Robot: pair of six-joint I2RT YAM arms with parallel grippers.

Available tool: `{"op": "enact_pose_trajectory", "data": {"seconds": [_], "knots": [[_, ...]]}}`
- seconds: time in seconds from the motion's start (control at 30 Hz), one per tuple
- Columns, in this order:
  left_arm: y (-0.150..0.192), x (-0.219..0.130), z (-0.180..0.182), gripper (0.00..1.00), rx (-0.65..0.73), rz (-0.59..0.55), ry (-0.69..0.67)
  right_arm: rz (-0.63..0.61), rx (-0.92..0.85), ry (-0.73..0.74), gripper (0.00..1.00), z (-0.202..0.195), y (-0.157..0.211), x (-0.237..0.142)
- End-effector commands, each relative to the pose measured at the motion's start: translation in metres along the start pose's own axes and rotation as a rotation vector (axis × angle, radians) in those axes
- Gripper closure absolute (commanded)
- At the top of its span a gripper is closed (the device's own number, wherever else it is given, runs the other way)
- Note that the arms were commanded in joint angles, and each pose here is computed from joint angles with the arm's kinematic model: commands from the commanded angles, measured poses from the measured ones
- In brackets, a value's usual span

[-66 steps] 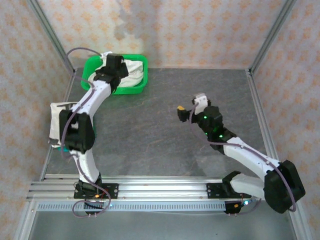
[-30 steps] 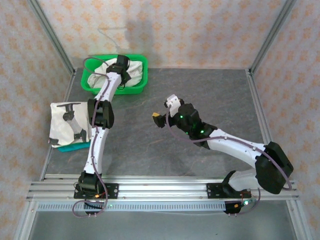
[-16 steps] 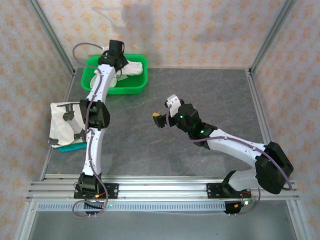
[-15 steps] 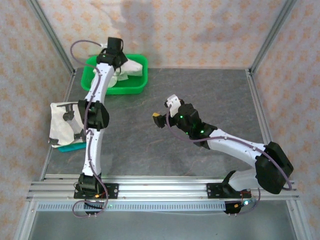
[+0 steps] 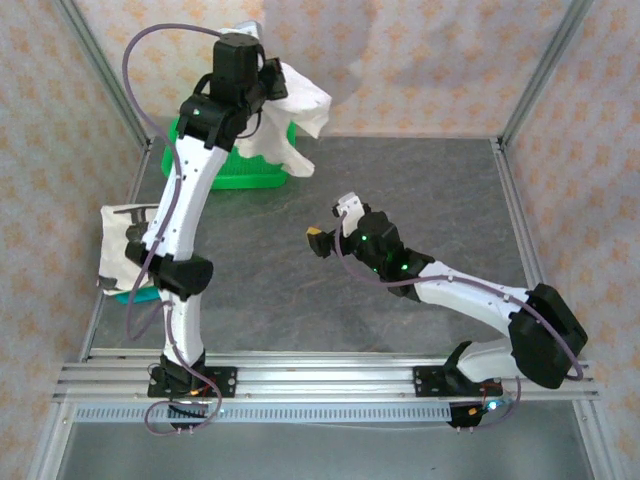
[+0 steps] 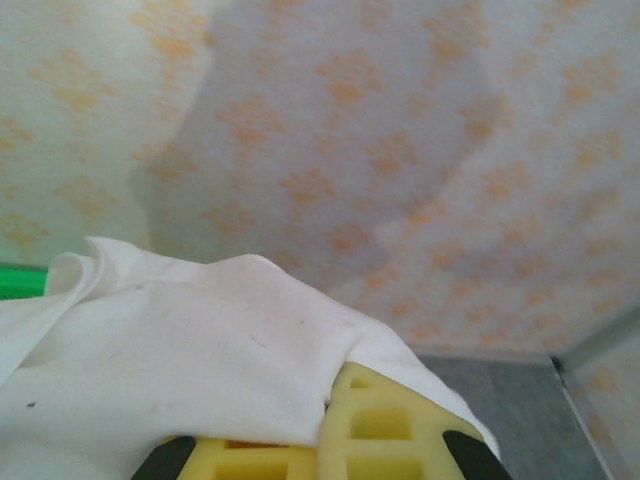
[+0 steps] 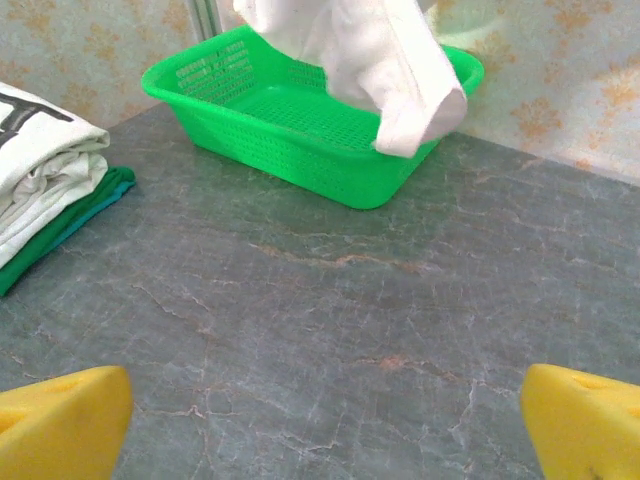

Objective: Fold and stack the t-shirts

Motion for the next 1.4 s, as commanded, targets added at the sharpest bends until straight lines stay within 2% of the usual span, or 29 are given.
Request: {"op": "enact_pose_trajectory", "data": {"seconds": [0.0,0.07,0.1,0.13,0.17,0.2,0.23,0.27,0.37,0.5,0.57,0.7,0.77,0.9,1.07,1.37], "knots": [[0.007,-0.022,-0.014,1.0,0.062,0.011,0.044,-0.07,0.047,0.004,0.01,0.0,-0.007,-0.006],[0.021,-0.022,-0.026,1.0,0.058,0.037,0.1,-0.071,0.057,0.008,0.01,0.0,-0.006,-0.005],[0.03,-0.018,-0.03,0.88,0.052,0.062,0.117,-0.073,0.059,0.007,0.01,0.0,-0.005,-0.005],[0.039,-0.012,-0.031,0.54,0.041,0.087,0.114,-0.074,0.065,0.006,0.01,0.0,-0.005,-0.004],[0.047,-0.006,-0.03,0.32,0.037,0.11,0.102,-0.078,0.068,0.006,0.01,0.0,-0.006,-0.004],[0.057,0.001,-0.03,0.14,0.042,0.138,0.091,-0.081,0.073,0.004,0.01,0.0,-0.006,-0.003],[0.065,0.008,-0.03,0.01,0.053,0.167,0.083,-0.082,0.076,0.002,0.01,0.0,-0.006,-0.002],[0.072,0.015,-0.03,0.0,0.065,0.189,0.077,-0.08,0.078,0.0,0.01,0.0,-0.006,0.0],[0.089,0.036,-0.031,0.0,0.106,0.24,0.058,-0.065,0.082,-0.001,0.01,0.001,-0.004,0.005],[0.128,0.087,-0.031,0.01,0.164,0.346,-0.014,-0.04,0.095,-0.002,0.01,0.001,0.002,0.013],[0.148,0.111,-0.032,0.09,0.18,0.405,-0.026,-0.031,0.105,0.001,0.01,0.0,0.004,0.016],[0.189,0.157,-0.032,0.37,0.179,0.511,-0.037,-0.023,0.126,-0.003,0.0,0.0,0.009,0.016],[0.208,0.175,-0.029,0.43,0.163,0.548,-0.053,-0.024,0.128,-0.001,0.0,-0.001,0.01,0.014],[0.239,0.201,-0.015,0.44,0.125,0.589,-0.117,-0.021,0.124,0.018,0.0,-0.003,0.011,0.01],[0.261,0.222,0.012,0.44,0.106,0.602,-0.22,-0.022,0.116,0.029,0.0,-0.005,0.012,0.006],[0.261,0.234,0.059,0.44,0.039,0.593,-0.328,-0.015,0.118,0.028,0.0,-0.005,0.013,0.005]]}}
Point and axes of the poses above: each hand's point on the last joint's axis, 136 mm out from that joint toward the fingers, its own x axis out along the fingers, its own z axis along the line the jaws close on, y = z × x, the point moved 9 cm from there along -x, back along the fingers, and after that the axes turned 12 degrees about x, right-handed, at the moved point
